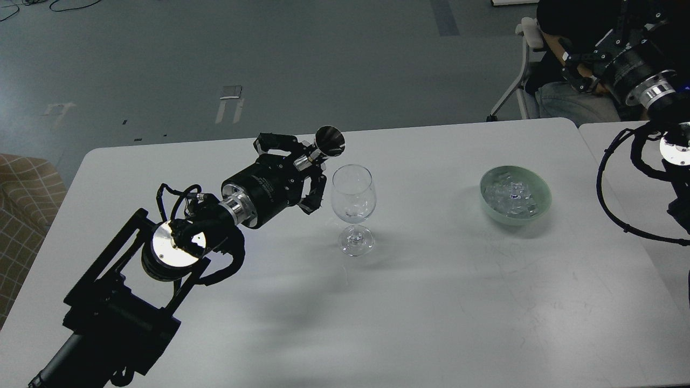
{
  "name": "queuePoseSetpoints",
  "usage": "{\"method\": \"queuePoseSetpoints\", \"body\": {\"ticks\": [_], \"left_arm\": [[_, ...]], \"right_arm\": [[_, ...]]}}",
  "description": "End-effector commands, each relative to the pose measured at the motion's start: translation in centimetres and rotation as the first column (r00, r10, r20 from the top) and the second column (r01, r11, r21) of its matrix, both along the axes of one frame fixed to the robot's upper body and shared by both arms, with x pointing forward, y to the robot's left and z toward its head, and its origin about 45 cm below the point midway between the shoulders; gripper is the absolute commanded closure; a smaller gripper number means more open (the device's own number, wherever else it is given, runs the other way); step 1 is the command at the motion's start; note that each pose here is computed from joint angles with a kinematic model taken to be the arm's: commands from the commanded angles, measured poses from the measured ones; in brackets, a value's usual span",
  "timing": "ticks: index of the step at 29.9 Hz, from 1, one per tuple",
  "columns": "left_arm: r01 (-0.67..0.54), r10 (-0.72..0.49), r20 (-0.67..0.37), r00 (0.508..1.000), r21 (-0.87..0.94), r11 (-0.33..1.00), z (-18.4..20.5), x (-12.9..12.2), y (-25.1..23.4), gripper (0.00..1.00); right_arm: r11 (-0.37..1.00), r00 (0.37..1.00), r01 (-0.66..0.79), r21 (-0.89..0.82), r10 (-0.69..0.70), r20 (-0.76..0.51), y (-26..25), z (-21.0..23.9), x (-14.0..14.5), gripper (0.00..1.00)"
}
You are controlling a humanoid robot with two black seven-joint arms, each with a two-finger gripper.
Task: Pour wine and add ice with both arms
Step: 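Position the jigger just above the wine glass rim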
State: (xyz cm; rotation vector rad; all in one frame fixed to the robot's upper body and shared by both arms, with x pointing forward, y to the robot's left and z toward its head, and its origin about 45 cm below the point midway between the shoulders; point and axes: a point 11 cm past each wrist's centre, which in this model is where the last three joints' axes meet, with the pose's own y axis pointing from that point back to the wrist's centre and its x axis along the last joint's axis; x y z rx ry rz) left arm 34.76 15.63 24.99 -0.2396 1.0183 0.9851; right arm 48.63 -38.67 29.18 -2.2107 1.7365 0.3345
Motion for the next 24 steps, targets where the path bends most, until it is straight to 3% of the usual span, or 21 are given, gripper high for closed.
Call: {"method": "queuePoseSetpoints", "body": {"ticks": [1, 24], "left_arm": [[-0.004, 0.004, 0.001, 1.0, 0.004, 1.0, -0.08, 0.03, 0.08, 1.0], [-0.039, 0.031, 0.066, 0.997, 0.123, 0.992, -0.32, 0.42, 0.71, 1.0]], "right_arm": [[1.0, 1.0, 0.0, 0.0, 0.0, 0.0, 0.0, -0.02, -0.01, 0.0], [1.0, 1.0, -0.004, 0.001, 0.004, -0.001, 0.2, -0.07, 0.02, 0.0]]}}
